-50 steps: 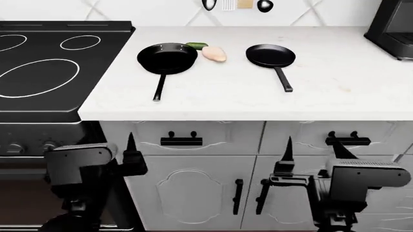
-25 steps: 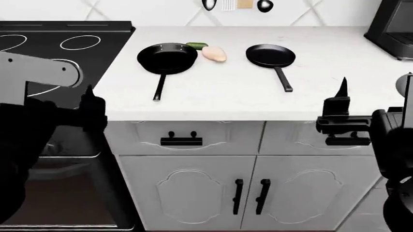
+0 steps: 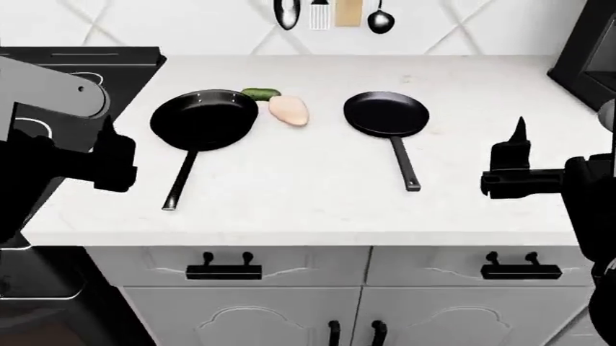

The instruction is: Place both pans onto different burners. Then place the pickle and the chicken breast on different pans.

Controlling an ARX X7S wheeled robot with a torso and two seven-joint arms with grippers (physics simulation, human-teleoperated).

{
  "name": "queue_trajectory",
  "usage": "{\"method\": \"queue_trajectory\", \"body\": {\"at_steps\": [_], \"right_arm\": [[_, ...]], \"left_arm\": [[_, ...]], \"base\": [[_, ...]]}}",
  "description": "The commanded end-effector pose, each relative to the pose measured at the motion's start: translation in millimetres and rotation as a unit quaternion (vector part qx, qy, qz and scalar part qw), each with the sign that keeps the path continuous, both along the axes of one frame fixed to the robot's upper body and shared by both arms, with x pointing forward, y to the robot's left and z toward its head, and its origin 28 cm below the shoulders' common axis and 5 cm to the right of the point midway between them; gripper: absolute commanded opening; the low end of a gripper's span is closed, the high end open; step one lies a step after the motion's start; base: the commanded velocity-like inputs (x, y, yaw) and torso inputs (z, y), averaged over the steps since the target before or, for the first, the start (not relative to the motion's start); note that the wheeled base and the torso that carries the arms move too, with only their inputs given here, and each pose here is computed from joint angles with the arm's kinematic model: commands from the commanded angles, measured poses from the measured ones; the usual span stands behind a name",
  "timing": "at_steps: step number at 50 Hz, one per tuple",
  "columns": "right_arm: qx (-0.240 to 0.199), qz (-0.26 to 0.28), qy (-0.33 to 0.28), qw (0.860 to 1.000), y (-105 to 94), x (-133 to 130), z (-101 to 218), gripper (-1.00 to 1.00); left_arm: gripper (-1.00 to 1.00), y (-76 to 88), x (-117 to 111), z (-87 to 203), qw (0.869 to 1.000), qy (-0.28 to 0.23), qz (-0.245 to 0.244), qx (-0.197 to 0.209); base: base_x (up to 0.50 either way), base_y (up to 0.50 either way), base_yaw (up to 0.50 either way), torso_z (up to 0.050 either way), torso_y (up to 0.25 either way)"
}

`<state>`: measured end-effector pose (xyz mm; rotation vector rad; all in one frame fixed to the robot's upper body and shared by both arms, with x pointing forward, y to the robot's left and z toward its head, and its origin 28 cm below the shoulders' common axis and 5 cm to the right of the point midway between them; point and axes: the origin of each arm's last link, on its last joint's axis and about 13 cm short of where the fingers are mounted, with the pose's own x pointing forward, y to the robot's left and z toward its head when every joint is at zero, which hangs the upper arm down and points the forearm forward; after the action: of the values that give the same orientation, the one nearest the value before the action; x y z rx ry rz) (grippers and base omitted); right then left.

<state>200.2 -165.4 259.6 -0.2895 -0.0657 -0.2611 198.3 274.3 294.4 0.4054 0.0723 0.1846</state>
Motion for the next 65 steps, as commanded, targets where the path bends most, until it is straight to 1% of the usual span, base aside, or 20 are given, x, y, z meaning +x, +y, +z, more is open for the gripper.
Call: {"method": "queue_trajectory", "body": {"at_steps": [1,5,9,13,15,17,19,23,26,29,31,33,38,41,46,48,50,52,58,65], "right_arm": [[0.004,0.000,0.010,1.000,-1.3,-1,0,1.00],[0.004,0.012,0.010,1.000,0.6,-1,-1,1.00],[-0.008,0.021,0.010,1.000,3.2,0,-2,1.00],[-0.009,0.022,0.016,1.000,5.4,1,-4,1.00],[-0.008,0.025,0.016,1.000,7.3,1,-3,1.00],[-0.008,0.029,0.019,0.999,9.2,1,-3,1.00],[-0.008,0.031,0.022,0.999,10.7,1,-3,1.00],[-0.008,0.034,0.023,0.999,13.3,0,-1,1.00],[-0.010,0.041,0.023,0.999,15.8,0,-1,1.00],[-0.015,0.045,0.025,0.999,17.0,1,-2,1.00],[-0.016,0.046,0.027,0.998,17.2,1,-4,1.00],[-0.020,0.046,0.032,0.998,17.4,3,-5,1.00],[-0.022,0.047,0.037,0.998,17.3,4,-9,1.00],[-0.022,0.047,0.039,0.998,16.9,5,-11,1.00],[-0.024,0.048,0.042,0.998,16.7,5,-14,1.00],[-0.023,0.049,0.043,0.998,16.5,6,-16,1.00],[-0.023,0.049,0.045,0.998,16.0,6,-18,1.00],[-0.023,0.049,0.046,0.997,15.2,6,-21,1.00],[-0.021,0.048,0.049,0.997,14.3,9,-27,1.00],[-0.022,0.049,0.053,0.997,14.5,10,-30,1.00]], "left_arm": [[1.00,-0.5,-3,2,1.000,0.003,-0.005,0.001],[1.00,-1.8,-3,0,1.000,0.010,-0.012,-0.002],[1.00,-0.5,-4,-1,1.000,0.013,-0.013,-0.006],[1.00,-0.6,-8,-2,0.998,0.027,-0.026,-0.054],[1.00,-1.5,-11,-2,0.995,0.043,-0.033,-0.084],[1.00,-2.9,-14,-3,0.989,0.067,-0.042,-0.121],[1.00,-3.9,-17,-1,0.983,0.079,-0.054,-0.157],[1.00,-6.9,-19,1,0.973,0.102,-0.069,-0.194],[1.00,-11.2,-14,-1,0.964,0.121,-0.071,-0.227],[1.00,-15.9,-8,-1,0.955,0.126,-0.073,-0.259],[1.00,-19.0,-1,-2,0.949,0.143,-0.074,-0.272],[1.00,-22.2,4,-8,0.944,0.167,-0.070,-0.274],[1.00,-29.0,11,-19,0.940,0.209,-0.061,-0.264],[1.00,-31.1,15,-25,0.943,0.228,-0.048,-0.237],[1.00,-34.4,22,-26,0.953,0.249,-0.031,-0.172],[1.00,-36.1,25,-27,0.954,0.257,-0.028,-0.152],[1.00,-38.3,26,-27,0.956,0.265,-0.021,-0.123],[1.00,-39.9,27,-27,0.957,0.268,-0.015,-0.106],[1.00,-42.6,33,-26,0.959,0.274,-0.004,-0.067],[1.00,-42.3,36,-26,0.961,0.270,0.007,-0.050]], "base": [[0.42,-0.42,0.00,0.000,0.000],[0.45,-0.37,0.00,0.000,0.000],[0.50,0.00,0.00,0.000,0.004],[0.22,0.04,0.00,0.000,0.000],[0.00,0.00,0.00,0.000,0.000],[0.00,0.00,0.00,0.000,0.000],[0.00,0.00,0.00,0.000,0.000],[0.00,0.00,0.00,0.000,0.000],[0.00,0.00,0.00,0.000,0.000],[0.00,0.00,0.00,0.000,0.000],[0.00,0.00,0.00,0.000,0.000],[0.00,0.00,0.00,0.000,0.000],[0.00,0.00,0.00,0.000,0.000],[0.00,0.00,0.00,0.000,0.000],[0.00,0.00,0.00,0.000,0.000],[0.00,0.00,0.00,0.000,0.000],[0.00,0.00,0.00,0.000,0.000],[0.00,0.00,0.00,0.000,0.000],[0.00,0.00,0.00,0.000,0.000],[0.00,0.00,0.00,0.000,0.000]]}}
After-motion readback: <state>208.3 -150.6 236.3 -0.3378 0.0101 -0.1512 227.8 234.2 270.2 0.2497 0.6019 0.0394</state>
